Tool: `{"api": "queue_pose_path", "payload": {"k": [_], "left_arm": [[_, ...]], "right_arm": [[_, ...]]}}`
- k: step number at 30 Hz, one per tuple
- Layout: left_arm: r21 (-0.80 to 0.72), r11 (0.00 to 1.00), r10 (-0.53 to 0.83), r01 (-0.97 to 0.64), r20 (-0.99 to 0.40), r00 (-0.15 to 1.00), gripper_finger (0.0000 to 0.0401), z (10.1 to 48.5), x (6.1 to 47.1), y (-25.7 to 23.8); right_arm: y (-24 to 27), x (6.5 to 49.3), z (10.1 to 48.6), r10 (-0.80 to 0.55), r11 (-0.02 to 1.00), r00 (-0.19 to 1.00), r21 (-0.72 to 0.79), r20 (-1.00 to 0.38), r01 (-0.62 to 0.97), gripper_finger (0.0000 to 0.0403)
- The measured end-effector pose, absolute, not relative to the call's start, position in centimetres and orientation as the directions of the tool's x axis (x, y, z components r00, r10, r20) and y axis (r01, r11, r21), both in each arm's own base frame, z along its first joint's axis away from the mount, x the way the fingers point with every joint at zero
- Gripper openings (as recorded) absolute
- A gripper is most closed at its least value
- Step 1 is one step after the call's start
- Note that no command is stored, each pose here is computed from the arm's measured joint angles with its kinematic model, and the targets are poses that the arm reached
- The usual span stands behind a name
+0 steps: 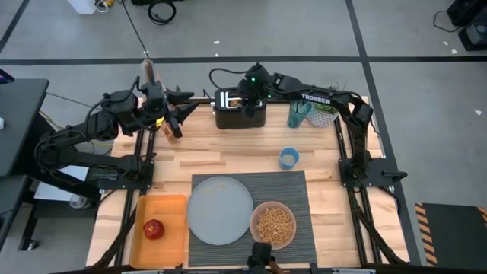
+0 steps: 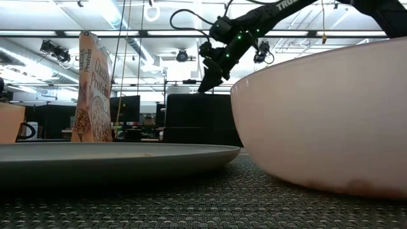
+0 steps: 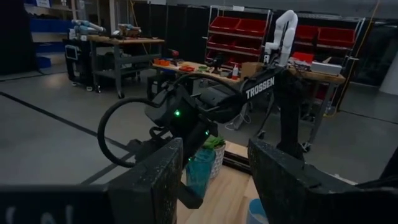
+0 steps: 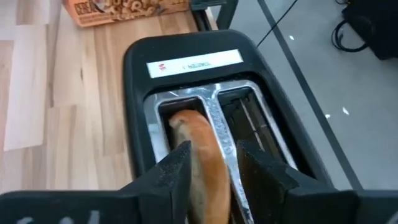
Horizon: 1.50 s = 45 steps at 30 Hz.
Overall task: Arrange a breakfast setting
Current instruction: Put the bagel on the gray plate
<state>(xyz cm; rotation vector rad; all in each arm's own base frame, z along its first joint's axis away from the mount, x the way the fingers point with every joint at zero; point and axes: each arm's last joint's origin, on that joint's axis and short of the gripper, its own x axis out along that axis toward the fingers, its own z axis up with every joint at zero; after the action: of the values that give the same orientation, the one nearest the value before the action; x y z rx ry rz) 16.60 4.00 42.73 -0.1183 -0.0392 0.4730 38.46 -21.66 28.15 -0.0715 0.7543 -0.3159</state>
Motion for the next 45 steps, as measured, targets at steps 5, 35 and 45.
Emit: {"api": "queue_pose_path", "payload": {"k": [5,35,45], "left_arm": [[-0.125,0.883,0.456,-0.452,0.005,0.890,0.0190,42.7,16.6,4.0],[-0.144,0.881,0.455,-0.450,0.002,0.891,0.0190,42.6,16.6,4.0],[-0.146,0.881,0.455,-0.450,0.002,0.891,0.0190,42.6,16.6,4.0]], "right_arm": [[-21.6,38.5,28.1,-0.298,0.953,0.686,-0.170,-0.663,0.250,0.0108],[-20.2,37.9,29.3,-0.321,0.947,0.701,-0.204,-0.636,0.248,0.0022],[-19.7,37.0,31.4,-0.342,0.940,0.731,-0.223,-0.591,0.259,0.0021]]}}
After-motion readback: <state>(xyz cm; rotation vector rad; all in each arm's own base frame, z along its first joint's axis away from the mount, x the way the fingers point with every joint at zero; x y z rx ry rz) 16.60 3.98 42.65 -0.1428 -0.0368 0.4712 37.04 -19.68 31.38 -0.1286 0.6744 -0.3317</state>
